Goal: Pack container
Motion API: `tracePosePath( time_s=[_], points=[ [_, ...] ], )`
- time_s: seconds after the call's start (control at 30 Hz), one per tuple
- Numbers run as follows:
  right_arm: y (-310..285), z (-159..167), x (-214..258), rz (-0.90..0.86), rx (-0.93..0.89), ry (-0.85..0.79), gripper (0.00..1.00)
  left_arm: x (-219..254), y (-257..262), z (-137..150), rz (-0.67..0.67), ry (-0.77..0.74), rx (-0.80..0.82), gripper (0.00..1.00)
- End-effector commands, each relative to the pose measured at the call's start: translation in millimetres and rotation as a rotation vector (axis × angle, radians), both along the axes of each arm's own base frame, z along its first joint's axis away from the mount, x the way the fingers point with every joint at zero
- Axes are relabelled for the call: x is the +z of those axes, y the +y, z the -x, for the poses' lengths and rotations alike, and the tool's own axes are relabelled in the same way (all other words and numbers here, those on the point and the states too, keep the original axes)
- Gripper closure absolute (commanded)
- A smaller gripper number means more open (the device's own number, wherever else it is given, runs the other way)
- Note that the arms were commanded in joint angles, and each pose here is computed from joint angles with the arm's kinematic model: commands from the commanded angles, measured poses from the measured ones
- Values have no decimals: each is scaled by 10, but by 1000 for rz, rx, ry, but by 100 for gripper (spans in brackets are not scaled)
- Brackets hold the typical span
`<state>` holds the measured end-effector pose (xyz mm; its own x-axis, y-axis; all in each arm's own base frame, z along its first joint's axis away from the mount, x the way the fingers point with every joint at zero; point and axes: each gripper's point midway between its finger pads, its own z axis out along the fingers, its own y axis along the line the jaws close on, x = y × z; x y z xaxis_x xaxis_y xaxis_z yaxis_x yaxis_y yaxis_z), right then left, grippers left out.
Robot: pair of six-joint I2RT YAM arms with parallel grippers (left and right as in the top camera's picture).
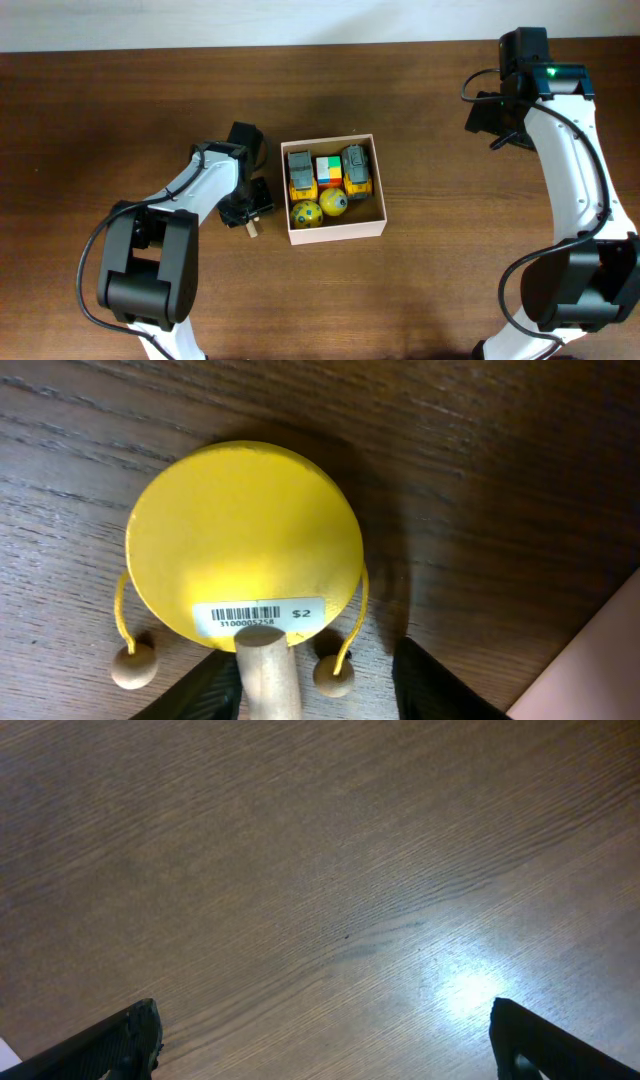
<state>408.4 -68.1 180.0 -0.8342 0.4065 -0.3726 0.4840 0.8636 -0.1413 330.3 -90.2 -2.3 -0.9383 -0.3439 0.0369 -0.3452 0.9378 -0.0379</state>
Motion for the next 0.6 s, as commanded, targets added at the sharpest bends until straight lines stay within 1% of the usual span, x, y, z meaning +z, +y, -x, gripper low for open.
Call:
tracePosePath(
  time_s=[0.0,0.4,0.57],
  points=[
    [-6,15,-41,-2,-12,9,1,-64,43,39,-19,9,-1,55],
    [-6,15,-41,-2,-12,9,1,-56,270,-17,-151,-23,-4,59],
    [-6,15,-41,-1,-12,9,1,-52,300,-42,-169,-35,-5,59]
  ],
)
